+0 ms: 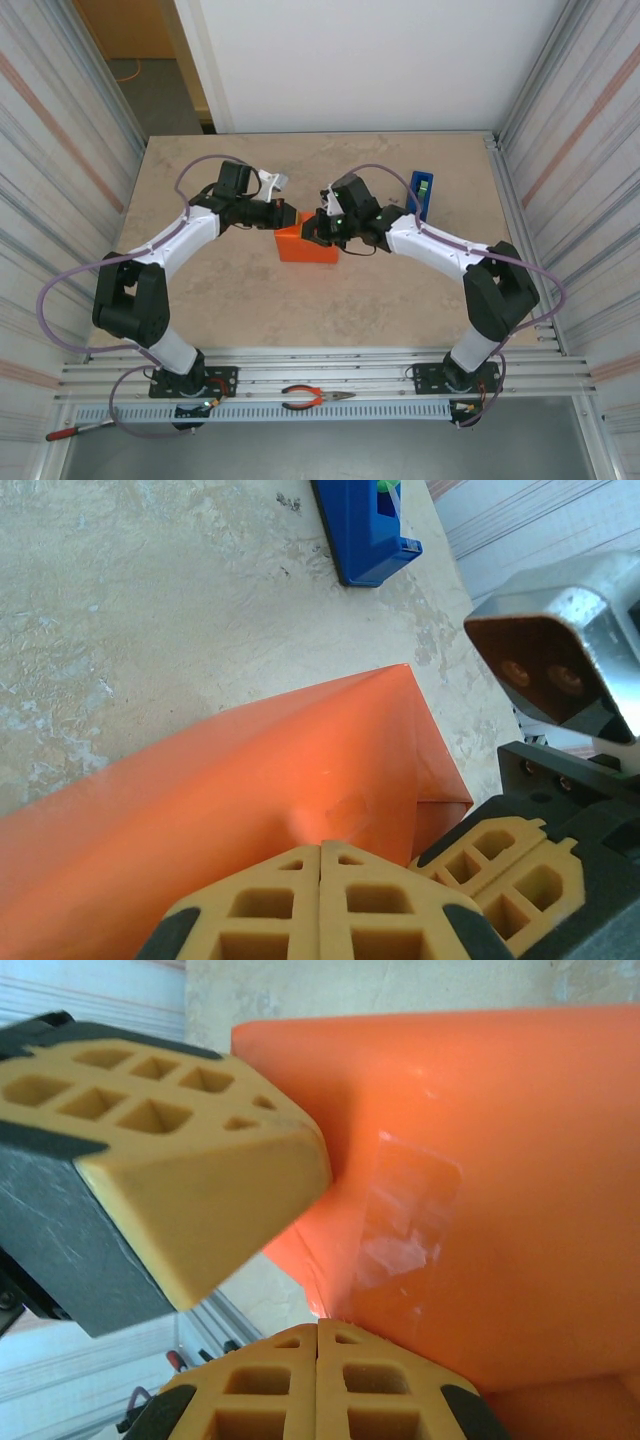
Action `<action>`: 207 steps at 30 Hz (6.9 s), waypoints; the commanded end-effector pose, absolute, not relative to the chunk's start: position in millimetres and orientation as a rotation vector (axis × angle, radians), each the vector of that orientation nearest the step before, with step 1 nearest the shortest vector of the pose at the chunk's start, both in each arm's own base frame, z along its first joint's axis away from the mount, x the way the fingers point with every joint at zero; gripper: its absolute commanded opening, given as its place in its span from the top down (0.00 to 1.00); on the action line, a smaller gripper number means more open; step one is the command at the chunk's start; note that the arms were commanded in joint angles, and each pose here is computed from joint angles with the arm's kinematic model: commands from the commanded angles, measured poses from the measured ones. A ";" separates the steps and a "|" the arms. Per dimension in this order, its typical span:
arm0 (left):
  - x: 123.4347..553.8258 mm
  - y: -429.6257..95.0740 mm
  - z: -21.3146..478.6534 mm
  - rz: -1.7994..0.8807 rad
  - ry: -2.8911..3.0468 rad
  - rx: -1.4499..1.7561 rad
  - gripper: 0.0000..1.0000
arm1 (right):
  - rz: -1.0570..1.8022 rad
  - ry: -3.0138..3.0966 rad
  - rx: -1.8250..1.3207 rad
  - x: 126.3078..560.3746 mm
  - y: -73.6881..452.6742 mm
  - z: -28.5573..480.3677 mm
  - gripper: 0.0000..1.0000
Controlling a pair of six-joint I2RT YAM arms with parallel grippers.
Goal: Wrap the gift box in paper
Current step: Stick the wrapping paper to the gift box, then lay the gift box flat at the top-center of the table.
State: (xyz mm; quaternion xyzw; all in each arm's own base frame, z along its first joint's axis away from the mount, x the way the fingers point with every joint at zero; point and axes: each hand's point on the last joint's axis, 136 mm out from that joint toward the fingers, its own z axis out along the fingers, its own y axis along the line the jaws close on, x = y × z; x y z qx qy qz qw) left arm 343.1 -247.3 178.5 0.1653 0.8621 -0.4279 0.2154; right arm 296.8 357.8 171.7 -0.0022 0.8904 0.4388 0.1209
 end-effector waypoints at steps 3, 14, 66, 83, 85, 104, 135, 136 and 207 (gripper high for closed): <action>333.3 -244.1 149.9 -1.163 2.485 0.446 1.00 | 1.271 2.594 -0.029 286.3 352.5 173.1 1.00; 333.0 -244.6 148.8 -1.164 2.484 0.450 1.00 | 1.272 2.567 -0.045 280.5 352.8 173.1 1.00; 328.2 -244.0 154.2 -1.175 2.460 0.453 1.00 | 1.217 2.349 0.019 319.2 343.0 222.0 1.00; 327.4 -244.2 152.8 -1.176 2.462 0.454 1.00 | 1.148 2.553 -0.027 318.7 344.8 170.8 1.00; 327.7 -244.0 151.8 -1.176 2.465 0.451 1.00 | 1.127 2.591 -0.060 313.1 344.8 164.4 1.00; 328.1 -244.0 151.2 -1.177 2.468 0.449 1.00 | 0.975 2.667 -0.232 288.7 352.2 151.6 1.00; 326.4 -245.4 149.0 -1.181 2.467 0.460 1.00 | 0.787 2.304 -0.216 285.5 344.1 108.9 1.00; 326.8 -245.1 149.0 -1.180 2.467 0.458 1.00 | 0.789 2.300 -0.216 284.4 341.8 109.9 1.00; 353.4 -252.2 205.4 -1.245 2.339 0.412 1.00 | 0.958 2.277 -0.144 279.7 324.6 148.3 1.00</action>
